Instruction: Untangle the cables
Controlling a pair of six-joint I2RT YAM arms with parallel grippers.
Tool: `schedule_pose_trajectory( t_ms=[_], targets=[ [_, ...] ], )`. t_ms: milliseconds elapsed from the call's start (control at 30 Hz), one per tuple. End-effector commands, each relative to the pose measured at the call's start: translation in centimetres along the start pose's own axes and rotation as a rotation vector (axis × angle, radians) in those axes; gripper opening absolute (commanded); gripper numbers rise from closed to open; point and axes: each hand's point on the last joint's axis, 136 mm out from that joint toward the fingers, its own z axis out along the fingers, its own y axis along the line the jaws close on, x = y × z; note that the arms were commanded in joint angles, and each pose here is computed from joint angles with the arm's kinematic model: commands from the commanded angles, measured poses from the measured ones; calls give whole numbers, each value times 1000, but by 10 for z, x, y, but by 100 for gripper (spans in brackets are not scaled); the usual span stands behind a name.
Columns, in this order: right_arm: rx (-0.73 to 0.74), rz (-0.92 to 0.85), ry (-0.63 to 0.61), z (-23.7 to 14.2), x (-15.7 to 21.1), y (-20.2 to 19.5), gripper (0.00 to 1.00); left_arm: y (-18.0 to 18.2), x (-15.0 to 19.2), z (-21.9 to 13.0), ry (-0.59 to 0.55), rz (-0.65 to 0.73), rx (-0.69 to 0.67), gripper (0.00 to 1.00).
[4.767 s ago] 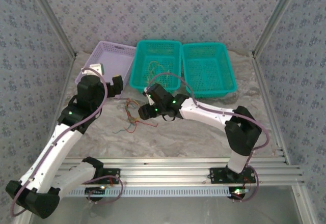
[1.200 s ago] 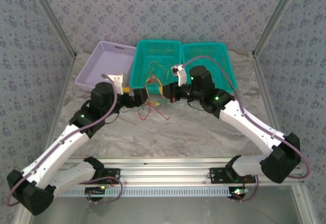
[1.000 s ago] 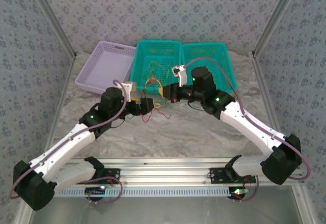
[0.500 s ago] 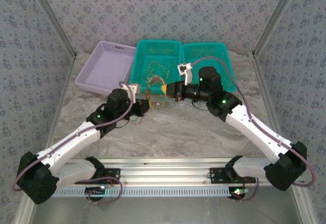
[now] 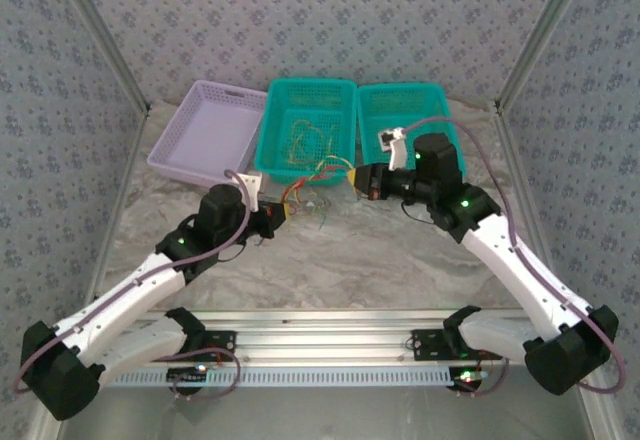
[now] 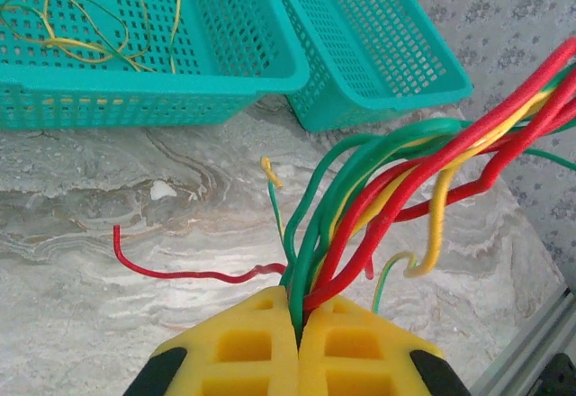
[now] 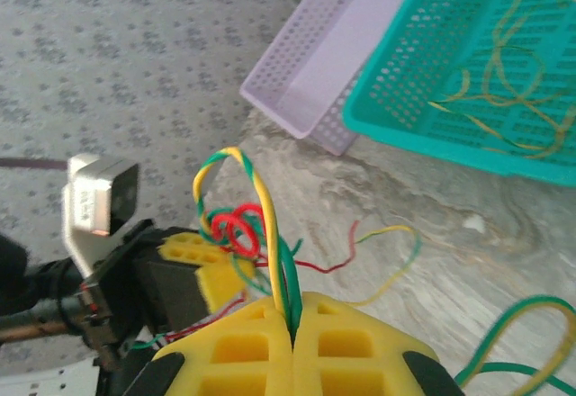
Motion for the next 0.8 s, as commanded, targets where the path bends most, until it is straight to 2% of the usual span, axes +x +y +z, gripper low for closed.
schedule_pose_trajectory(
  t_ms=[0, 133, 367, 600, 767],
  targets=[
    [239, 13, -154, -39, -28, -45, 0, 37, 18, -16, 63, -3, -187, 0],
    [294, 77, -187, -59, -26, -68, 0, 50, 27, -27, 116, -15, -273, 0],
    [375, 98, -268, -93, -31, -82, 0, 71, 42, -41, 193, -22, -403, 0],
    [515, 122, -375, -130, -37, -99, 0, 81, 46, -56, 245, -10, -480, 0],
    [426, 119, -371, -118, -42, -91, 0, 78, 52, -53, 266, -23, -452, 0]
  ],
)
